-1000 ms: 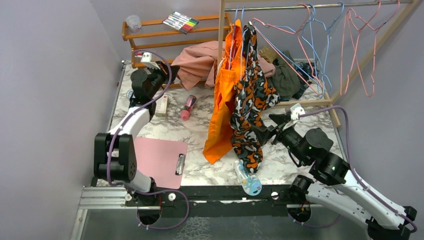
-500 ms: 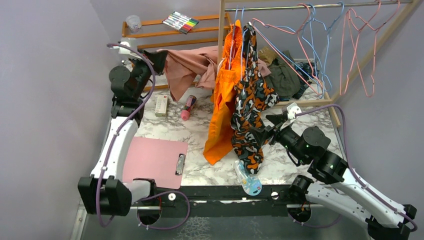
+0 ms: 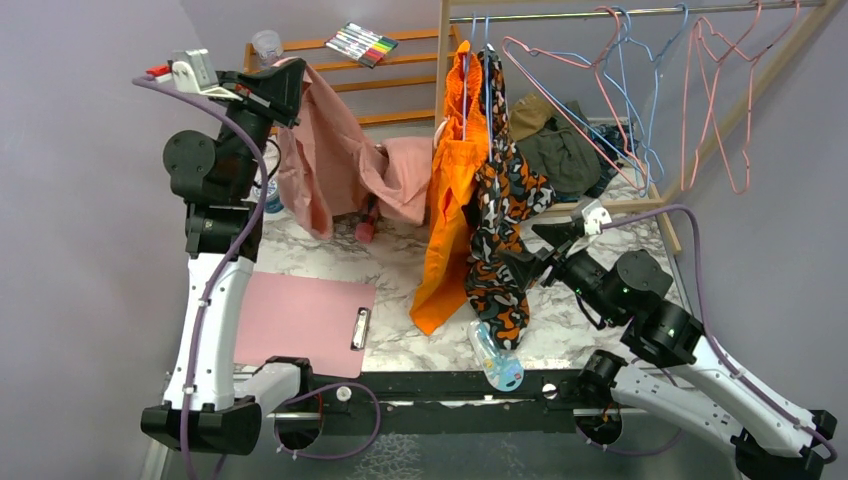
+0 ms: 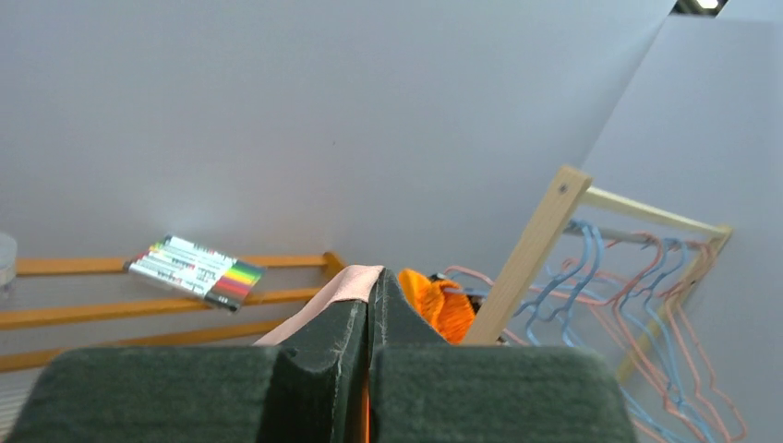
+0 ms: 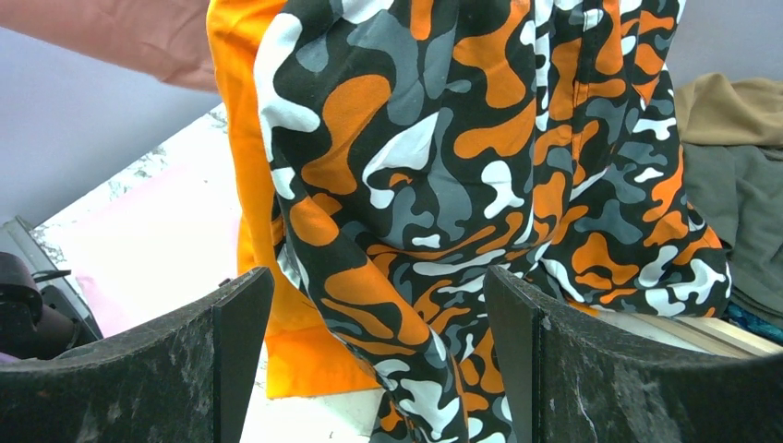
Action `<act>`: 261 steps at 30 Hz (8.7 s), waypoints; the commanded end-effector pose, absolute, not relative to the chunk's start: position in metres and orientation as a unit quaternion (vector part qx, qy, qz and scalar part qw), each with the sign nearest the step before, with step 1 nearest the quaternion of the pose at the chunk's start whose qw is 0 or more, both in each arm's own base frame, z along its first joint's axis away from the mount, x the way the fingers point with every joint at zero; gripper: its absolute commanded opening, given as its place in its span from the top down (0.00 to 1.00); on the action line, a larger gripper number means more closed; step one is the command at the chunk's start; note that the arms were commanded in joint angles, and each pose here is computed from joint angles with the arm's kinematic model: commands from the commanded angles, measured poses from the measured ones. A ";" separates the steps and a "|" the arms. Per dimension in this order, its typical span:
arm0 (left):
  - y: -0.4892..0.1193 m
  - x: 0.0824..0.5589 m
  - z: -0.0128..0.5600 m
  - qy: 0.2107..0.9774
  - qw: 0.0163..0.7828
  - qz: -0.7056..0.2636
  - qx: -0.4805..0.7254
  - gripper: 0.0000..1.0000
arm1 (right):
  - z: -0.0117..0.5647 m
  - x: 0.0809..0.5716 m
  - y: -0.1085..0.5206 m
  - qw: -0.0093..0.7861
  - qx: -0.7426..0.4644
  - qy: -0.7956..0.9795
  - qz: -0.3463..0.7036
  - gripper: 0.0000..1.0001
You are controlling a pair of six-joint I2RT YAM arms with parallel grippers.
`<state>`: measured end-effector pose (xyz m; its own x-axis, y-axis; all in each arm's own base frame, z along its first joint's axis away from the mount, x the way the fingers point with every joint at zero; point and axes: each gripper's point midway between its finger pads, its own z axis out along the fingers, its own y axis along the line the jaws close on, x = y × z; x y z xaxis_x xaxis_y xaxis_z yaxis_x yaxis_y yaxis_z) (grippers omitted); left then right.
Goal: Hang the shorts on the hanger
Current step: Pick up the shorts from the center of the board, then place the shorts at the center of the board, then adjust the shorts at the center of the board.
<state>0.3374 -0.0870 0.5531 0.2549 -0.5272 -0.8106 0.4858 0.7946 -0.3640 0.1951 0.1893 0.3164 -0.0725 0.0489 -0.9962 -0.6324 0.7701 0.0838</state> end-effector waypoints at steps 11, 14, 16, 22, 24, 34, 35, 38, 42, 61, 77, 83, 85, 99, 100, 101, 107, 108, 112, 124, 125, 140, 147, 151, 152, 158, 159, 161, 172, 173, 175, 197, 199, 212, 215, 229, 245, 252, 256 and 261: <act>-0.095 0.249 0.691 0.381 0.827 -0.413 0.011 1.00 | 0.341 0.185 0.201 0.646 -0.249 0.661 0.288 0.14; -0.101 0.236 0.700 0.370 0.818 -0.441 0.020 1.00 | 0.347 0.182 0.203 0.647 -0.259 0.654 0.295 0.14; -0.104 0.226 0.705 0.364 0.810 -0.458 0.026 1.00 | 0.349 0.179 0.205 0.645 -0.267 0.650 0.301 0.14; -0.114 0.194 0.713 0.353 0.787 -0.504 0.048 1.00 | 0.355 0.168 0.208 0.643 -0.288 0.635 0.317 0.14; -0.116 0.183 0.715 0.348 0.781 -0.516 0.055 1.00 | 0.359 0.164 0.209 0.642 -0.295 0.628 0.325 0.14; -0.129 0.181 0.690 0.368 0.733 -0.569 0.061 1.00 | 0.377 0.148 0.199 0.653 -0.316 0.603 0.331 0.14; -0.131 0.185 0.683 0.376 0.722 -0.577 0.061 1.00 | 0.378 0.147 0.196 0.656 -0.315 0.603 0.328 0.14; -0.138 0.195 0.661 0.401 0.701 -0.587 0.060 1.00 | 0.382 0.146 0.189 0.661 -0.311 0.603 0.320 0.14; -0.149 0.204 0.632 0.431 0.681 -0.587 0.074 1.00 | 0.379 0.143 0.190 0.653 -0.311 0.607 0.330 0.13; -0.167 0.222 0.504 0.548 0.654 -0.504 0.133 1.00 | 0.385 0.104 0.257 0.534 -0.411 0.568 0.472 0.19; -0.192 0.163 0.439 0.556 0.604 -0.518 0.241 1.00 | 0.424 0.144 0.316 0.545 -0.384 0.554 0.499 0.22; -0.185 0.160 0.407 0.596 0.588 -0.515 0.182 1.00 | 0.399 0.143 0.348 0.522 -0.408 0.565 0.491 0.22; -0.182 0.156 0.402 0.600 0.585 -0.519 0.166 1.00 | 0.390 0.138 0.360 0.511 -0.418 0.567 0.493 0.21; -0.172 0.144 0.387 0.628 0.576 -0.505 0.135 1.00 | 0.339 0.141 0.416 0.509 -0.392 0.620 0.450 0.20; -0.171 0.143 0.385 0.630 0.575 -0.505 0.133 1.00 | 0.334 0.147 0.417 0.512 -0.384 0.629 0.441 0.20; -0.171 0.142 0.384 0.632 0.573 -0.505 0.130 1.00 | 0.330 0.151 0.417 0.514 -0.378 0.637 0.433 0.21; -0.168 0.138 0.373 0.643 0.565 -0.504 0.118 1.00 | 0.316 0.162 0.416 0.522 -0.363 0.654 0.411 0.49; -0.168 0.138 0.373 0.644 0.564 -0.504 0.117 1.00 | 0.316 0.160 0.415 0.522 -0.366 0.650 0.414 0.57; -0.166 0.137 0.367 0.652 0.559 -0.500 0.109 0.72 | 0.319 0.138 0.413 0.509 -0.410 0.614 0.442 0.92; -0.139 0.159 0.341 0.705 0.564 -0.429 0.016 0.01 | 0.241 0.055 0.344 0.342 -0.566 0.599 0.453 0.99; -0.135 0.167 0.330 0.718 0.557 -0.416 -0.008 0.01 | 0.234 0.049 0.336 0.325 -0.572 0.602 0.452 0.99; -0.100 0.247 0.202 0.836 0.450 -0.247 -0.193 0.02 | 0.196 -0.033 0.292 0.128 -0.619 0.576 0.519 0.99; -0.072 0.270 0.202 0.851 0.454 -0.146 -0.219 0.01 | 0.178 -0.064 0.287 0.054 -0.632 0.579 0.513 0.99; -0.053 0.264 0.197 0.855 0.442 -0.095 -0.254 0.01 | 0.183 -0.066 0.283 0.059 -0.625 0.585 0.513 0.99; -0.047 0.261 0.196 0.855 0.438 -0.081 -0.264 0.01 | 0.183 -0.064 0.283 0.065 -0.624 0.588 0.511 0.99; -0.034 0.236 0.180 0.866 0.405 -0.048 -0.288 0.01 | 0.181 -0.058 0.282 0.084 -0.622 0.597 0.499 0.99; -0.037 0.233 0.175 0.871 0.395 -0.053 -0.286 0.01 | 0.180 -0.058 0.283 0.084 -0.622 0.598 0.498 0.99; -0.045 0.228 0.164 0.881 0.375 -0.070 -0.281 0.01 | 0.178 -0.058 0.283 0.082 -0.619 0.601 0.498 0.99; -0.113 0.221 0.125 0.917 0.294 -0.214 -0.165 0.07 | 0.175 -0.065 0.282 0.055 -0.610 0.604 0.510 0.99; -0.116 0.220 0.123 0.918 0.289 -0.219 -0.158 0.08 | 0.175 -0.064 0.283 0.056 -0.610 0.605 0.509 0.99; -0.119 0.215 0.116 0.923 0.276 -0.222 -0.148 0.11 | 0.176 -0.063 0.283 0.060 -0.609 0.607 0.507 0.92; -0.144 0.225 0.130 0.919 0.308 -0.237 -0.072 0.99 | 0.258 0.015 0.313 0.317 -0.567 0.623 0.435 0.37; -0.143 0.229 0.152 0.906 0.339 -0.244 -0.062 1.00 | 0.272 0.029 0.316 0.361 -0.543 0.624 0.431 0.37; -0.145 0.204 0.452 0.647 0.674 -0.335 0.120 1.00 | 0.403 0.068 0.326 0.569 -0.453 0.516 0.452 0.37; -0.168 0.174 0.483 0.583 0.680 -0.397 0.203 1.00 | 0.413 0.069 0.327 0.581 -0.451 0.505 0.451 0.37; -0.186 0.143 0.326 0.659 0.527 -0.519 0.134 1.00 | 0.351 0.084 0.307 0.565 -0.408 0.578 0.424 0.36; -0.188 0.139 0.304 0.686 0.494 -0.517 0.134 1.00 | 0.322 0.091 0.377 0.523 -0.377 0.609 0.462 0.36; -0.186 0.122 0.306 0.685 0.489 -0.515 0.165 1.00 | 0.347 0.124 0.373 0.595 -0.339 0.606 0.404 0.29; -0.185 0.114 0.310 0.675 0.493 -0.519 0.179 1.00 | 0.340 0.137 0.381 0.601 -0.361 0.618 0.355 0.28; -0.184 0.103 0.318 0.660 0.501 -0.524 0.198 1.00 | 0.332 0.139 0.386 0.589 -0.379 0.616 0.361 0.29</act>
<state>0.1217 -0.1846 0.2956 -0.4822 -0.2760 -0.8315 0.7140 0.4261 -0.5555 0.1305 0.3838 0.3318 -0.0458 -0.0244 -0.9987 -0.8952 0.4447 0.0302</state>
